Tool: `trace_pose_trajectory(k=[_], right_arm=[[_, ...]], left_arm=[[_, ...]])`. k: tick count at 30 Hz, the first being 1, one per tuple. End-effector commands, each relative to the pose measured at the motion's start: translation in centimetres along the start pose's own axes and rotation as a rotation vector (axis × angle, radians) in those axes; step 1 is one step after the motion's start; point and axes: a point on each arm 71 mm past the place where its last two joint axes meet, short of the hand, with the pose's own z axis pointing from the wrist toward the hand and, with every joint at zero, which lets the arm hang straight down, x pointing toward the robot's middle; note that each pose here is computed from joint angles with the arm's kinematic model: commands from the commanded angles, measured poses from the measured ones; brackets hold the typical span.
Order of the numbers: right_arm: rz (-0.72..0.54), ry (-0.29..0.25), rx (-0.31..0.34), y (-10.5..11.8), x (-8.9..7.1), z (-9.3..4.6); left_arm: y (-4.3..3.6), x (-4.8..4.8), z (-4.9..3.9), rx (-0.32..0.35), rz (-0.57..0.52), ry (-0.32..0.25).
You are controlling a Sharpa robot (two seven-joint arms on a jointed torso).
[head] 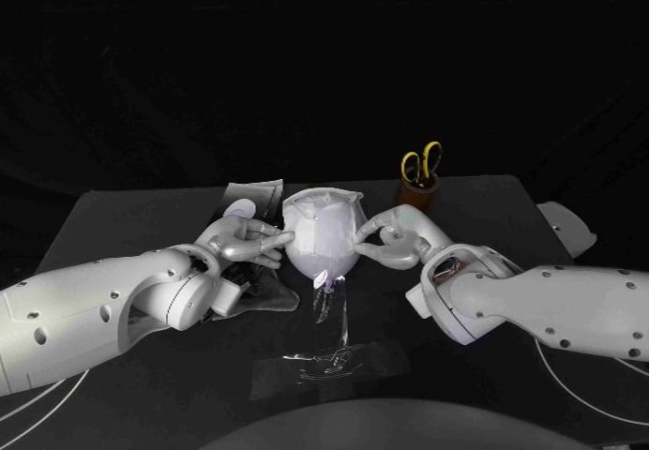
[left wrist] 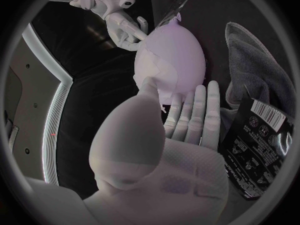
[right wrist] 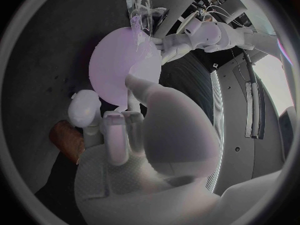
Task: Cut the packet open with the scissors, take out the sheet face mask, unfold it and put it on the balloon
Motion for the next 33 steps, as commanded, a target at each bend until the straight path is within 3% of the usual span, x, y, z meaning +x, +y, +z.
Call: trace_pose_trajectory(k=[1,9,19,33], right_arm=[[0.033,0.010,0.019,-0.07,0.06,-0.22],[0.052,0.039,0.050,-0.29,0.07,-0.57],[0.051,0.122,0.060,-0.35,0.71,-0.50],[0.058,0.084,0.036,-0.11,0.58,-0.35]], left_arm=[[-0.07,0.49,0.03,-0.001,-0.005,0.028],[-0.05,0.48,0.08,-0.003,-0.004,0.027],[-0.06,0.51,0.11,-0.004,-0.004,0.026],[-0.05,0.50,0.11,-0.005,-0.004,0.025]])
